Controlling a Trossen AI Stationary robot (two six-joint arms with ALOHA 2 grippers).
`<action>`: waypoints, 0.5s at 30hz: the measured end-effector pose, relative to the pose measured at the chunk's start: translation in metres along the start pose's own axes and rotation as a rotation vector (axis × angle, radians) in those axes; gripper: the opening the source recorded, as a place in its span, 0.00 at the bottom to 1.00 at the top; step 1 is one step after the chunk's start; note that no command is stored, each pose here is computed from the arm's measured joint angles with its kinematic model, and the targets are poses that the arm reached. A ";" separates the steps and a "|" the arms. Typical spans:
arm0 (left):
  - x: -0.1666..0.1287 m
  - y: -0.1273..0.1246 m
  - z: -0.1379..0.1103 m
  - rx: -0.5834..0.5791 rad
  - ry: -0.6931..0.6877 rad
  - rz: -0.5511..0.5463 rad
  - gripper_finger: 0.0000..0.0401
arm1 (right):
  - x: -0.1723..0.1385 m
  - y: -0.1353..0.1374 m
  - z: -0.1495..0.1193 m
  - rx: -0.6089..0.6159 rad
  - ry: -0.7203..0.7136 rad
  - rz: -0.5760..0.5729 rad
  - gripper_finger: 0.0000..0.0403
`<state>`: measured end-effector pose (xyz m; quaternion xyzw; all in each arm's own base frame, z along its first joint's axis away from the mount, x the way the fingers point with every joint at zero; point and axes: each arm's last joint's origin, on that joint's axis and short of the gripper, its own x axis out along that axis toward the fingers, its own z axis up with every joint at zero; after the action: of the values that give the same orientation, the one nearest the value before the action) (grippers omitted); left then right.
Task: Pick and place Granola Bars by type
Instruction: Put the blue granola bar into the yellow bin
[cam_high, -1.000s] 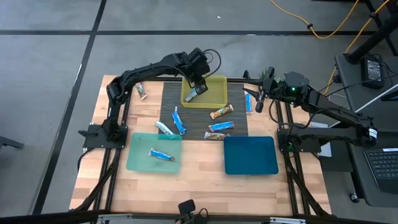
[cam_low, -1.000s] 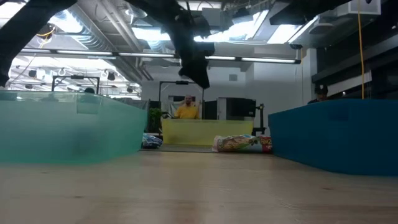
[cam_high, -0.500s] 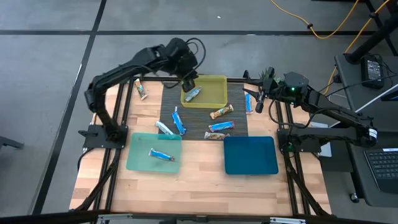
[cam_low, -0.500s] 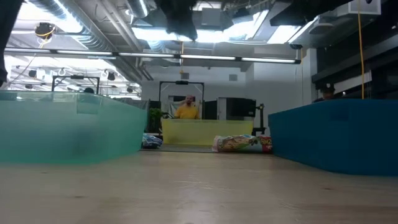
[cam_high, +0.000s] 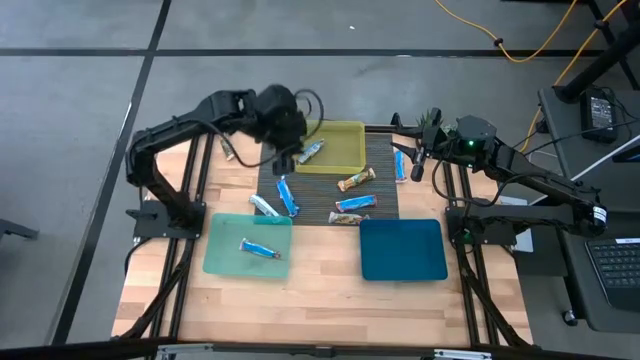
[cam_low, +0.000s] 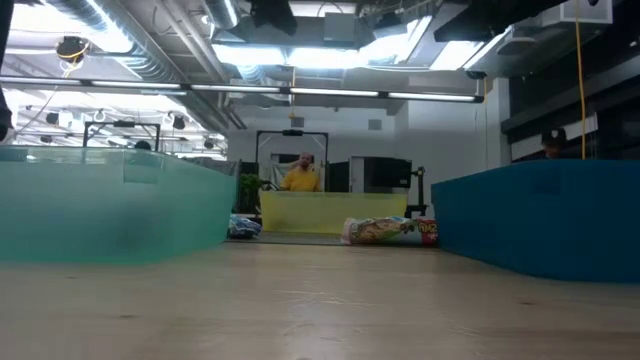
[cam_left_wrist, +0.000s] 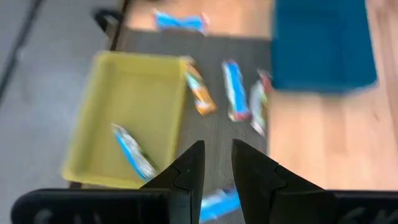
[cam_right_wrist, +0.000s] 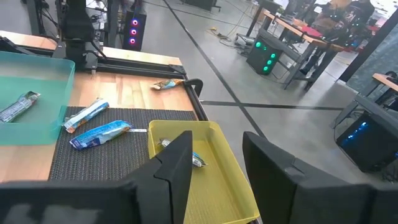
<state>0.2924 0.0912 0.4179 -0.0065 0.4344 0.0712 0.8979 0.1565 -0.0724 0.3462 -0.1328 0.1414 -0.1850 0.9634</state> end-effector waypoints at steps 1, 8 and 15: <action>0.003 -0.006 -0.002 0.015 0.022 -0.017 0.18 | 0.000 0.000 0.000 0.000 0.000 0.000 0.36; 0.028 -0.043 -0.014 0.105 0.130 -0.104 0.18 | 0.000 0.000 -0.001 0.000 0.009 0.003 0.36; 0.049 -0.051 -0.030 0.099 0.222 -0.129 0.18 | 0.000 0.001 -0.002 0.003 0.020 0.007 0.36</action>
<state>0.3057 0.0441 0.3579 0.0018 0.5327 -0.0094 0.8463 0.1561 -0.0722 0.3442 -0.1289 0.1514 -0.1832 0.9627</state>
